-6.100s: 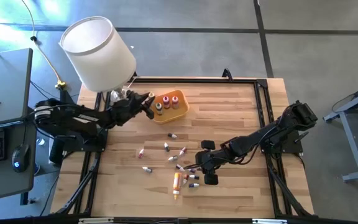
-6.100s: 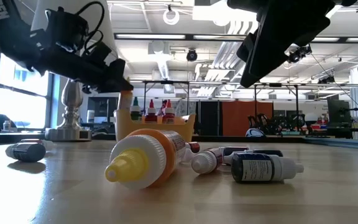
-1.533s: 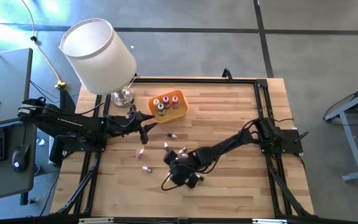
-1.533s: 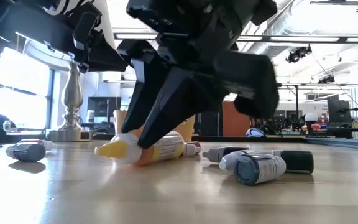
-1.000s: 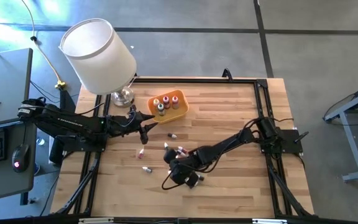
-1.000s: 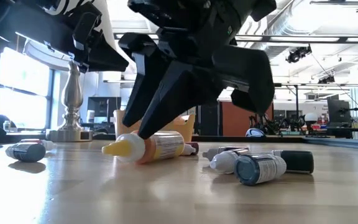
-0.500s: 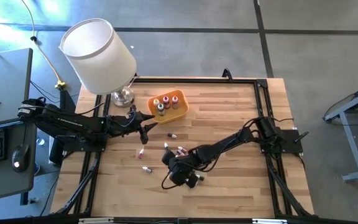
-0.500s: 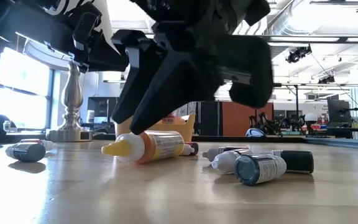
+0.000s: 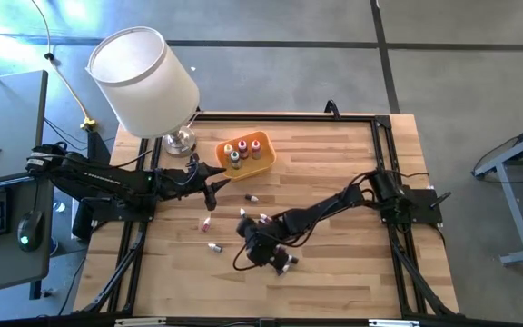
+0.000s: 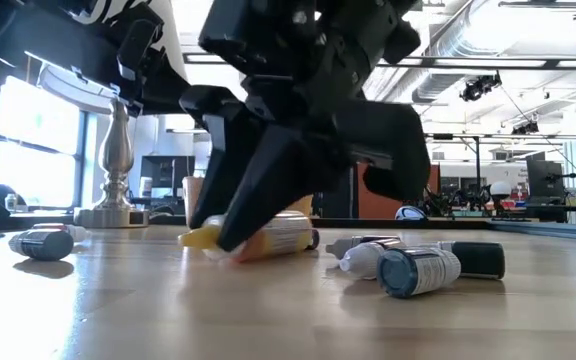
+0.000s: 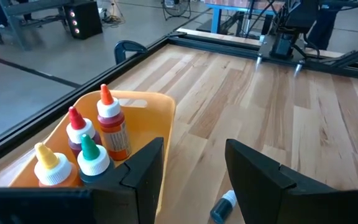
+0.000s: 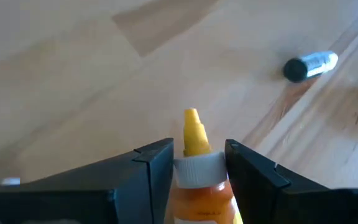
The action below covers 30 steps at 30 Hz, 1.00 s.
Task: Pick & Place food coloring
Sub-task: Put the large yellow food coloring bottle into the bin
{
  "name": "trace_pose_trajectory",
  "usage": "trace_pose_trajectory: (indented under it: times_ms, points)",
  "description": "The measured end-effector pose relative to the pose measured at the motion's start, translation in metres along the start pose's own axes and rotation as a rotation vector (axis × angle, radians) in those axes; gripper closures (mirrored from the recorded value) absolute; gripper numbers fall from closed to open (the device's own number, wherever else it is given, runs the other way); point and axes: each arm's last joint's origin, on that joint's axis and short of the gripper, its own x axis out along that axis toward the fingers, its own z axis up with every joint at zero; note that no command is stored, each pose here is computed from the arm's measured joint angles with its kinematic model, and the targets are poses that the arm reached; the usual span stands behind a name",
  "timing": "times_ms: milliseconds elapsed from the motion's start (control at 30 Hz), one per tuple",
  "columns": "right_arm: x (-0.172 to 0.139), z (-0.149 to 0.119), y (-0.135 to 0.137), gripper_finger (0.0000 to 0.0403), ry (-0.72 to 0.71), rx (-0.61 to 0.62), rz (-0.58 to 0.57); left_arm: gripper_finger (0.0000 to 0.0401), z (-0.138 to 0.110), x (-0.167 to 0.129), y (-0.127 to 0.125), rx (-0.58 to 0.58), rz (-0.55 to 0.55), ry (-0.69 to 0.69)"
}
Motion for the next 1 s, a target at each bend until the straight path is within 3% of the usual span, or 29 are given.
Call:
trace_pose_trajectory:
  times_ms: [367,1000]
  points:
    - [-0.002,-0.010,0.003,0.0265,0.158,0.018,-0.026,0.0234,0.000,0.000,0.000,0.029,0.005,0.000]
    - [-0.002,-0.010,0.005,0.0256,0.203,0.027,-0.092,0.0234,0.000,0.000,0.000,0.043,0.006,0.000]
